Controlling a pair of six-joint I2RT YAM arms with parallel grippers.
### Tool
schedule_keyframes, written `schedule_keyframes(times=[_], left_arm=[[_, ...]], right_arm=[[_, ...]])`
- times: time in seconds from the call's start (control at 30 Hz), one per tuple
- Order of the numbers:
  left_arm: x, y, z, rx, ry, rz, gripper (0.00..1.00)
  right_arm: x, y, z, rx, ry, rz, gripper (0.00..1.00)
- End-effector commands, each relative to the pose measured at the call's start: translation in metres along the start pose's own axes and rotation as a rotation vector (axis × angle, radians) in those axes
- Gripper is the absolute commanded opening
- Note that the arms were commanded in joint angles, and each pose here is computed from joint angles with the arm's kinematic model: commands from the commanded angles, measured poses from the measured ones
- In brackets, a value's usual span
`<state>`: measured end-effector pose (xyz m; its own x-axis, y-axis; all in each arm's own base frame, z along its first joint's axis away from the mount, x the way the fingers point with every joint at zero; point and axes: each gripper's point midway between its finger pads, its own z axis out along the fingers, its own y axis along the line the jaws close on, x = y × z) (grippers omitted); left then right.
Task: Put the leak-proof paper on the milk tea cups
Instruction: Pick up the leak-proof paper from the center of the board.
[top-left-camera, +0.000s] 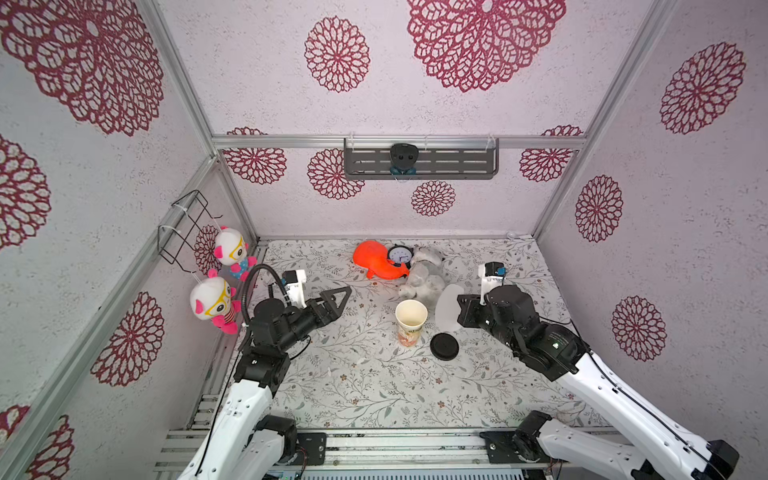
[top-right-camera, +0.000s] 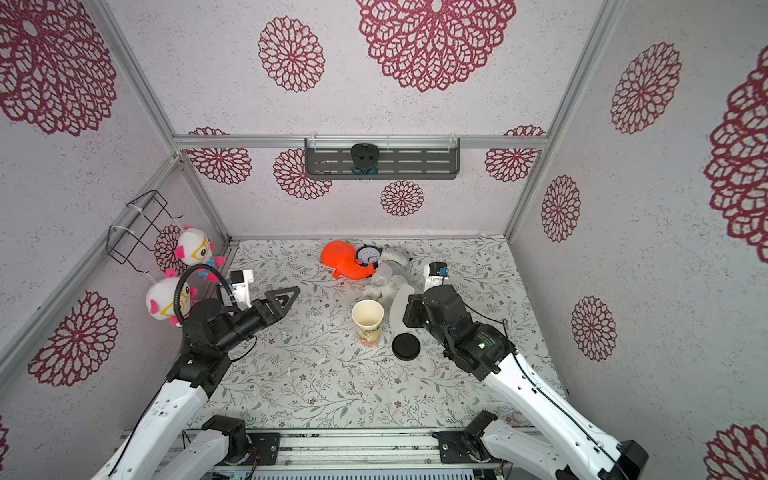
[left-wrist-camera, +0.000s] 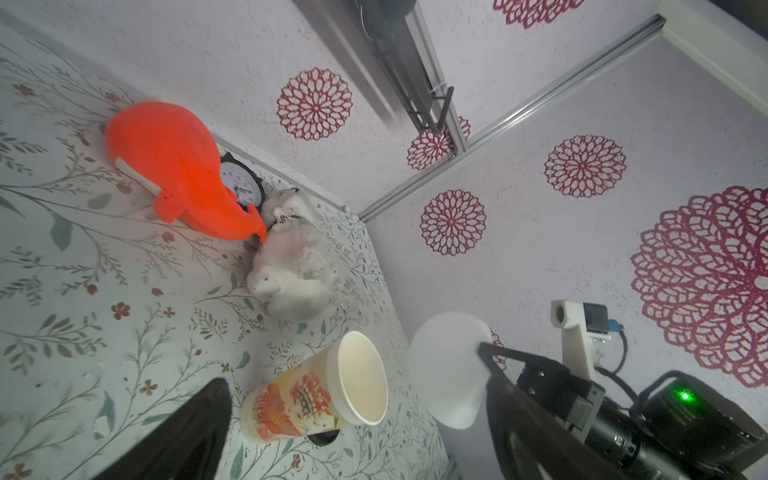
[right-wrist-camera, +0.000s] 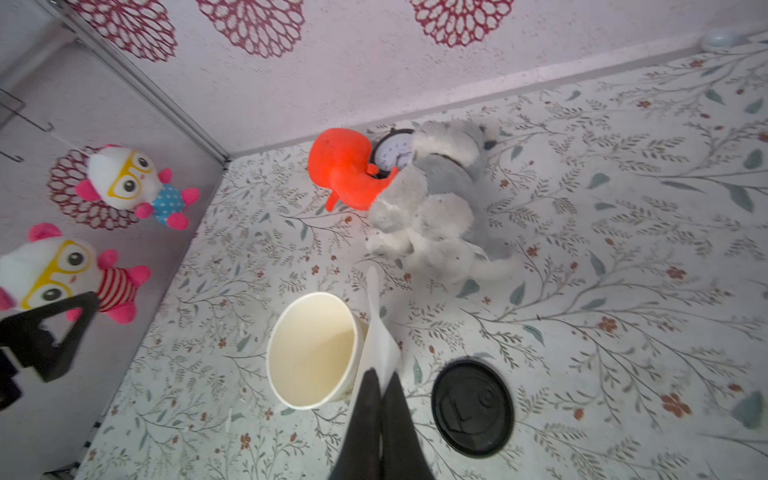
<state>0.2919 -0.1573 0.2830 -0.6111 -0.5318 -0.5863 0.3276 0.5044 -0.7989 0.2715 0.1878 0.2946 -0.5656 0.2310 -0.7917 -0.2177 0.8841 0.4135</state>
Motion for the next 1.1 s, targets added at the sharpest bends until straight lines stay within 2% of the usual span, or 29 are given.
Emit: schedule_keyframes(times=[0.0, 0.23, 0.4, 0.5, 0.7, 1.07], left_arm=[[0.008, -0.026, 0.022, 0.053, 0.060, 0.043, 0.96], [0.037, -0.047, 0.064, 0.118, 0.209, 0.088, 0.86], [0.044, -0.032, 0.090, 0.055, 0.247, 0.092, 0.83], [0.048, -0.035, 0.101, 0.091, 0.273, 0.071, 0.76], [0.047, -0.056, 0.105, 0.229, 0.250, 0.040, 0.68], [0.051, -0.061, 0.100, 0.269, 0.271, 0.026, 0.69]], right_arm=[[-0.028, 0.042, 0.005, -0.179, -0.071, -0.001, 0.00], [-0.035, 0.070, 0.015, -0.302, -0.080, -0.001, 0.00], [-0.032, 0.080, 0.016, -0.377, -0.086, 0.018, 0.00], [-0.029, 0.084, 0.018, -0.409, -0.081, 0.021, 0.00], [-0.027, 0.086, 0.022, -0.425, -0.083, 0.018, 0.00], [-0.028, 0.097, 0.020, -0.528, -0.095, 0.046, 0.00]])
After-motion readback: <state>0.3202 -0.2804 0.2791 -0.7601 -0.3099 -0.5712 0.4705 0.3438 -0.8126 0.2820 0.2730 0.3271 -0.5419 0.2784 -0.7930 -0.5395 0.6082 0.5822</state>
